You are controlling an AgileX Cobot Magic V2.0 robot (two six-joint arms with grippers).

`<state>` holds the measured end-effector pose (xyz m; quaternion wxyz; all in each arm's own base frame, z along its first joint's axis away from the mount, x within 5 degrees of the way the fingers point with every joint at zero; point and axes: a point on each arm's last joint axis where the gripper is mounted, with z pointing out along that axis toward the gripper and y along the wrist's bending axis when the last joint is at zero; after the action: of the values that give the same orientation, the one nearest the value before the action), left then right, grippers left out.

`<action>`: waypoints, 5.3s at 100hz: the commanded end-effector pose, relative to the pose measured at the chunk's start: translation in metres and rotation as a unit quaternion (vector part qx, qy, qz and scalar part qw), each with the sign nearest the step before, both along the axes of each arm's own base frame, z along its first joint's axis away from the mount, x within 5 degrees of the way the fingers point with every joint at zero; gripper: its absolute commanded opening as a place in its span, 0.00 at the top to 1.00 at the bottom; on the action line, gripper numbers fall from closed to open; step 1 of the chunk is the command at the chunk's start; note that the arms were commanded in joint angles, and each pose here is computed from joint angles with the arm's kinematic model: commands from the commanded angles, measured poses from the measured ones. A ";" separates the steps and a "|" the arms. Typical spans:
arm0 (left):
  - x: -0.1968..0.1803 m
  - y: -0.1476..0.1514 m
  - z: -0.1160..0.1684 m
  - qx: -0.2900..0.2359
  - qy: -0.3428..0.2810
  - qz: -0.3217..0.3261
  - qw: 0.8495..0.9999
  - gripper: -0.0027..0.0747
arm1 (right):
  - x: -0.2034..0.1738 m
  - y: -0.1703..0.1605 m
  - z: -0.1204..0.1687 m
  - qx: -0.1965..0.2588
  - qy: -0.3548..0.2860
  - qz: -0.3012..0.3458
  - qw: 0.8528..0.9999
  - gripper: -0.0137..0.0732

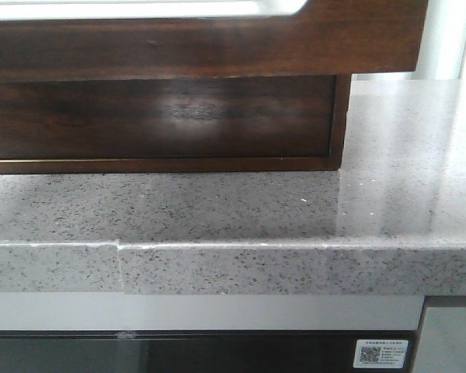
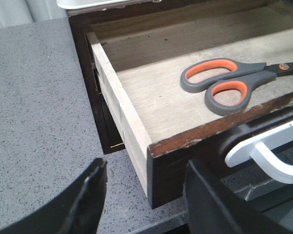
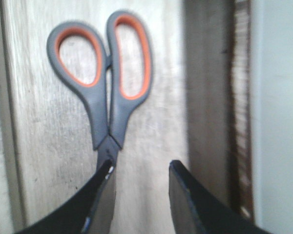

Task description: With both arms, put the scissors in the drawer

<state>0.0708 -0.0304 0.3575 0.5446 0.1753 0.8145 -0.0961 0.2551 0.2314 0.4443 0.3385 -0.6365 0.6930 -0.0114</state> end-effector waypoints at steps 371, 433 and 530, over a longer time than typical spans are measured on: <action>-0.017 0.027 -0.147 -0.071 -0.263 0.160 0.949 0.99 | -0.147 -0.228 -0.106 0.327 -0.046 -0.518 0.789 0.92; -0.017 0.027 -0.147 -0.071 -0.263 0.160 0.949 0.99 | -0.184 -0.232 -0.164 0.409 -0.214 -0.471 0.752 0.92; -0.017 0.027 -0.147 -0.071 -0.263 0.160 0.949 0.99 | -0.201 -0.234 -0.234 0.457 -0.324 -0.424 0.712 0.92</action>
<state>0.0556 -0.0025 0.2133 0.7342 0.0254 0.6784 -0.0053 0.0559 -0.0032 0.2052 0.7173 0.0050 0.6958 -0.0354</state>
